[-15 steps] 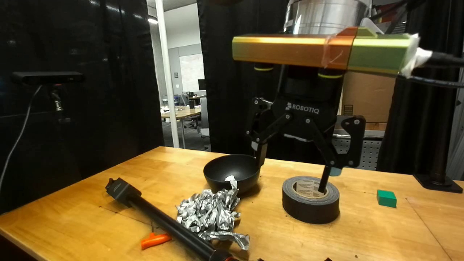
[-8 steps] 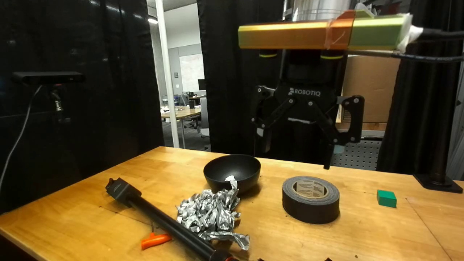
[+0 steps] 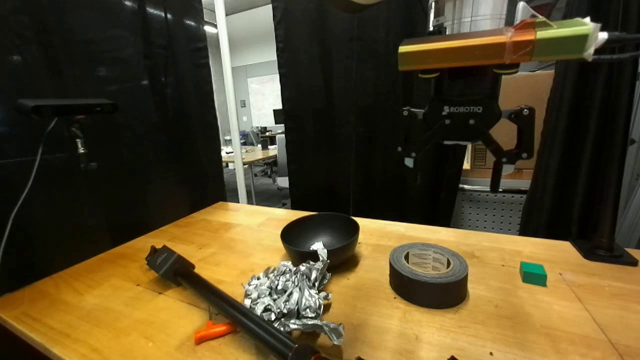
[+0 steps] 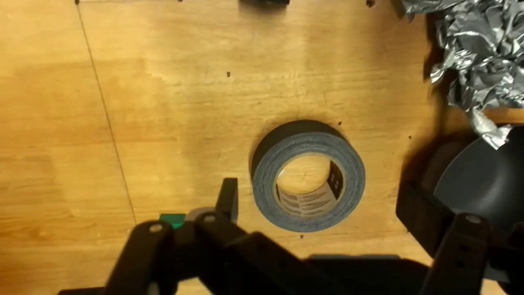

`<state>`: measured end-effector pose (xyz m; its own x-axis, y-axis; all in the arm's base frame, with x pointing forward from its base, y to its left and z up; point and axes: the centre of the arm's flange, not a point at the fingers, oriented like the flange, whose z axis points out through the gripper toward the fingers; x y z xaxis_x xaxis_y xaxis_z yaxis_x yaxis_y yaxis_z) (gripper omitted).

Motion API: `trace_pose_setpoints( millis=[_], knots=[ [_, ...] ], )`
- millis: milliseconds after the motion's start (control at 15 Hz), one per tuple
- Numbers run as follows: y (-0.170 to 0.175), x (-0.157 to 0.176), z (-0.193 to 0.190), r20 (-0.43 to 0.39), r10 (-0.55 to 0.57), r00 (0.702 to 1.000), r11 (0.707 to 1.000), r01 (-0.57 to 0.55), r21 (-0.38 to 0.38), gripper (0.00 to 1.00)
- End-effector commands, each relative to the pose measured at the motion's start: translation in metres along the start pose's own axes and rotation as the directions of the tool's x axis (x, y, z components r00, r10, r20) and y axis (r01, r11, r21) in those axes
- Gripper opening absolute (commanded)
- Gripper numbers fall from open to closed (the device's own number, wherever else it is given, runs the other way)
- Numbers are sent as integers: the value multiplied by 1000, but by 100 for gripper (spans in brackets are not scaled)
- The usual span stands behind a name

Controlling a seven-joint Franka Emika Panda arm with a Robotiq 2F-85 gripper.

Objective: Move the masking tape to the right.

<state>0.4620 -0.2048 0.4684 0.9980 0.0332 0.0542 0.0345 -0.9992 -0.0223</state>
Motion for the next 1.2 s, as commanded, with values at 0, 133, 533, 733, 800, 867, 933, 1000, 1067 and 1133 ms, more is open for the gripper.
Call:
trace_pose_setpoints(
  millis=[0,133,533,733,800,867,933,1000,1067,1133],
  knots=[
    [10,53,3,-4,-16,1000,1000,16,-19,100],
    [4,64,16,24,-19,1000,1000,20,-24,100],
    [6,60,61,103,-22,994,1000,21,9,100],
    [15,53,76,122,-8,993,1000,5,23,100],
    [17,51,82,129,0,992,1000,-3,24,100],
    [18,50,87,137,4,991,1000,-8,26,100],
    [18,50,92,148,3,989,1000,-7,26,100],
    [18,50,98,156,4,988,1000,-7,24,100],
    [16,51,103,166,0,986,1000,-3,19,100],
    [13,54,107,175,-6,985,1000,3,18,100]
  ],
)
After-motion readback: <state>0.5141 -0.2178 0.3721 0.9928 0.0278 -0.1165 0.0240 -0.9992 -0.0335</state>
